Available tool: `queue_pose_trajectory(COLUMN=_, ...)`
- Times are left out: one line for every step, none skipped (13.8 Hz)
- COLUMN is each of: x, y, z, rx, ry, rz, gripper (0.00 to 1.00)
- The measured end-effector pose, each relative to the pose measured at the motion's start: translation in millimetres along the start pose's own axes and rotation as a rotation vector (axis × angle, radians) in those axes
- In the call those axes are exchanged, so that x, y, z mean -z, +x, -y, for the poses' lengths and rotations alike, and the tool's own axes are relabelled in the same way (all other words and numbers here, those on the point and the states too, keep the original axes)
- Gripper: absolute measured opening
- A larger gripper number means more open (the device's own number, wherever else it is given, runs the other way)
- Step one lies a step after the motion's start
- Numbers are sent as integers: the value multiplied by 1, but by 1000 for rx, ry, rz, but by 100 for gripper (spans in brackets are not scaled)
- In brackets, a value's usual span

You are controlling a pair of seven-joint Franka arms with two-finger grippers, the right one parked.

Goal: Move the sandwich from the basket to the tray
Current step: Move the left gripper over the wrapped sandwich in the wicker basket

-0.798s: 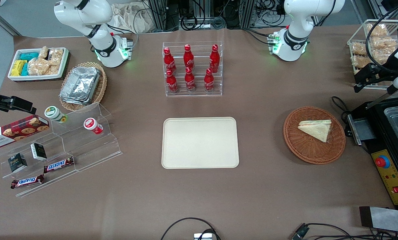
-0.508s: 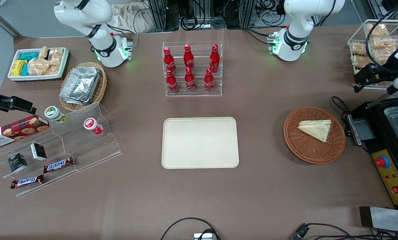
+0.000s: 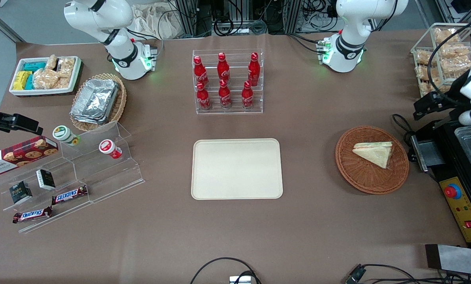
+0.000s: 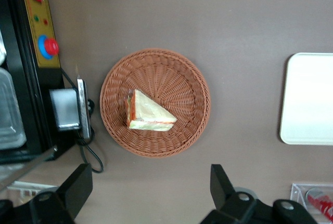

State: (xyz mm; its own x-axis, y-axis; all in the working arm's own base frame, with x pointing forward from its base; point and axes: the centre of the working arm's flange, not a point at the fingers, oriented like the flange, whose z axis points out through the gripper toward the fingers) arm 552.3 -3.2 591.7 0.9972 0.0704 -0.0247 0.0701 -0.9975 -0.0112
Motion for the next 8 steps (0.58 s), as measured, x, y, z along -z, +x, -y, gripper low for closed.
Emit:
queue_pose_trajectory(x=-13, y=7, z=-1, rx=39, ry=2, rz=16, gripper=100)
queue_pose_trajectory(x=-24, y=13, z=-1, rx=81, ry=3, rz=21, gripper=100)
queue_pose_trajectory(x=-36, y=18, z=-2, rx=120, ry=2, rz=18, gripper=100)
queue_pose_trajectory(x=-47, y=20, z=-2, rx=151, ry=0, rz=17, gripper=100)
queue_pose_trajectory(x=-59, y=21, z=-2, rx=182, ry=-3, rz=18, gripper=100)
queue_pose_trajectory(x=-72, y=22, z=-2, rx=219, ry=-5, rz=16, gripper=100)
queue_pose_trajectory(x=-85, y=22, z=-2, rx=260, ry=-6, rz=10, gripper=100)
queue_pose_trajectory(x=-100, y=22, z=-2, rx=307, ry=-9, rz=2, gripper=100)
